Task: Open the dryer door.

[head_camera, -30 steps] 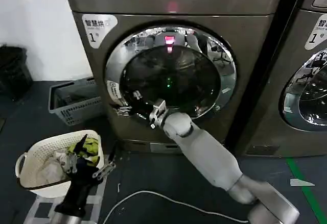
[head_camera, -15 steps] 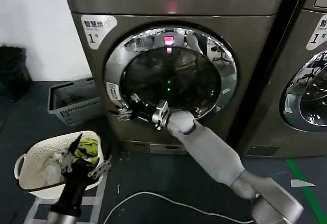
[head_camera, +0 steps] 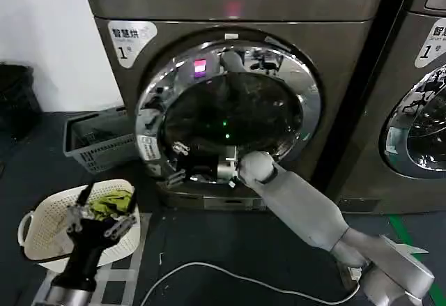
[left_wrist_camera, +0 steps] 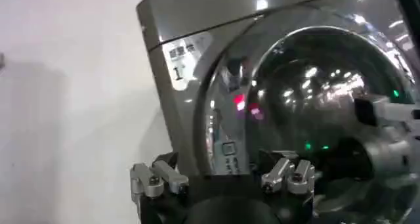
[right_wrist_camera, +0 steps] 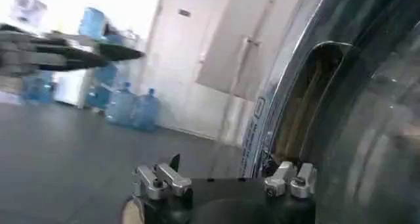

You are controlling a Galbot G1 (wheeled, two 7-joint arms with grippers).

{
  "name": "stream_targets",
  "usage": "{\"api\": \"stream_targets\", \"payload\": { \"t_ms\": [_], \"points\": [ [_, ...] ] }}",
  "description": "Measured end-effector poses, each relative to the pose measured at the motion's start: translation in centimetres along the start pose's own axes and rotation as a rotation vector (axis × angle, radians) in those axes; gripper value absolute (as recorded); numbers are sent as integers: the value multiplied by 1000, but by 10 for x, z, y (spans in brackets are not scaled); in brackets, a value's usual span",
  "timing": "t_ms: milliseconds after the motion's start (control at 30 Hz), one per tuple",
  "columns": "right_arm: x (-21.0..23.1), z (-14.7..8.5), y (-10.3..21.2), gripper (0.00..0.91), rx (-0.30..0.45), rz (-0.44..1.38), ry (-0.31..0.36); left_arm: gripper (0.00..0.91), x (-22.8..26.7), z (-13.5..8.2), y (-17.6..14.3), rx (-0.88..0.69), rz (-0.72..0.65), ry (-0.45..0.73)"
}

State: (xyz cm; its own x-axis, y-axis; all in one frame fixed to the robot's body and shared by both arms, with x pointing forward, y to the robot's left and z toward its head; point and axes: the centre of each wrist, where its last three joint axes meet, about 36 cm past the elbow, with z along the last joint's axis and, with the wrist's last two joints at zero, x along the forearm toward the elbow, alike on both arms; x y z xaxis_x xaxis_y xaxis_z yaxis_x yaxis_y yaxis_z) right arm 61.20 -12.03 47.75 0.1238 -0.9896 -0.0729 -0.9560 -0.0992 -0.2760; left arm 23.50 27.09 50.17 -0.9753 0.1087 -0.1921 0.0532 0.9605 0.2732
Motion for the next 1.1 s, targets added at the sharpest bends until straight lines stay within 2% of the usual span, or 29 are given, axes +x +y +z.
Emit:
{"api": "stream_targets", "payload": {
  "t_ms": [267, 400, 833, 1100],
  "points": [
    [33, -13, 26, 907, -4, -138, -39, 907, -5, 0, 29, -1, -46, 17],
    [54, -25, 38, 907, 11, -152, -43, 907, -10, 4, 38, -6, -57, 14],
    [121, -67, 91, 907, 77, -57, -42, 907, -29, 22, 52, -14, -17, 11],
    [174, -91, 144, 907, 142, 132, -37, 907, -43, 30, 54, -2, 32, 2]
  ]
}}
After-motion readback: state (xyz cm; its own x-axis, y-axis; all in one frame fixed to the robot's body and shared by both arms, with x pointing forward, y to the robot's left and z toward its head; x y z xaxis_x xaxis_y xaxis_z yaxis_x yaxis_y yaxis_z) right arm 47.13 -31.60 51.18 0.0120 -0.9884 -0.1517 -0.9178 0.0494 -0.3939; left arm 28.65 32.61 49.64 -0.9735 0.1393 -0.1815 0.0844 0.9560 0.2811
